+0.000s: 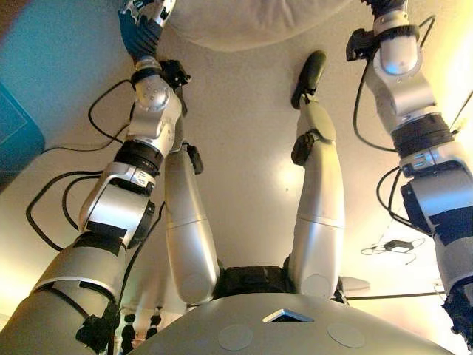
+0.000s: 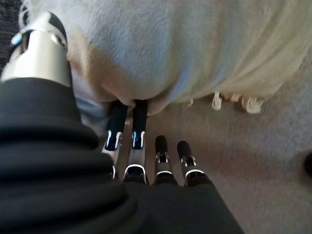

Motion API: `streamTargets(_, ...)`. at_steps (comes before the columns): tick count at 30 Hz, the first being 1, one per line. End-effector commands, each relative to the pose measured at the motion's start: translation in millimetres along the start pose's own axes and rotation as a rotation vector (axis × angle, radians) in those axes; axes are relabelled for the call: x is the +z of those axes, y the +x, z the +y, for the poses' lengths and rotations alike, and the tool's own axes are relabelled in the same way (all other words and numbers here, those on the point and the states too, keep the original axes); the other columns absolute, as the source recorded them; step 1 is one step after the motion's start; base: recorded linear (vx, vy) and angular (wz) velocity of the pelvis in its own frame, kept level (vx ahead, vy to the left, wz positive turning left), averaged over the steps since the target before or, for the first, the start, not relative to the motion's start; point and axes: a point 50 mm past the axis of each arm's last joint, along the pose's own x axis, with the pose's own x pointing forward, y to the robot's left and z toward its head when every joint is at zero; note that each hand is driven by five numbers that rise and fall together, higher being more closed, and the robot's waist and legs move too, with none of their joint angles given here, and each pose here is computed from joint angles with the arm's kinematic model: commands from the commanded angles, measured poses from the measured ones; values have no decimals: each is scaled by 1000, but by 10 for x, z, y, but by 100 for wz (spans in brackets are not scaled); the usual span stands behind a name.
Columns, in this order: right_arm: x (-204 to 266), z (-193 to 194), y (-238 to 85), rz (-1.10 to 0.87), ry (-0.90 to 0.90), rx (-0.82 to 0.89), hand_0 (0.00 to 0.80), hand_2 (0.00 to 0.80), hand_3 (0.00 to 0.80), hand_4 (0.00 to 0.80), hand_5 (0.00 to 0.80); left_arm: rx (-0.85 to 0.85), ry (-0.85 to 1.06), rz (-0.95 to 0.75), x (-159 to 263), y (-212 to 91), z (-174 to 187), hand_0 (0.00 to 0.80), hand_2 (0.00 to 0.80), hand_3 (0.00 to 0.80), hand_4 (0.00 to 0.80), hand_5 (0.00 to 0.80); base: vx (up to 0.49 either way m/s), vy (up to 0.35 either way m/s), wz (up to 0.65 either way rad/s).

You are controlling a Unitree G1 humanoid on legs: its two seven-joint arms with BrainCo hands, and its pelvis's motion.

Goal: Pick up the cushion and take it to the sofa

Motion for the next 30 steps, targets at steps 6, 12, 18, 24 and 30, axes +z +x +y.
streamTargets(6,201,493,46,-17,263,449,0,0,0,0,0,-378,-19,-62,327,33,-451,0,0,0,0,0,-2,52,5)
streamTargets(12,318,600,114,-62,314,448,0,0,0,0,0,-407,-44,-66,485,80,-643,0,0,0,0,0,-26,86,7)
streamTargets(18,461,736,70,-132,343,605,524,524,524,524,524,-596,-133,-179,736,-24,-918,800,800,800,800,800,-1,-7,0)
streamTargets(24,508,816,-102,-223,339,723,800,800,800,800,800,-678,-199,-169,577,-267,-979,800,800,800,800,800,-12,-60,3)
streamTargets(30,310,795,-321,-235,364,693,800,800,800,800,800,-636,-187,-231,365,-537,-786,800,800,800,800,800,-22,-30,3)
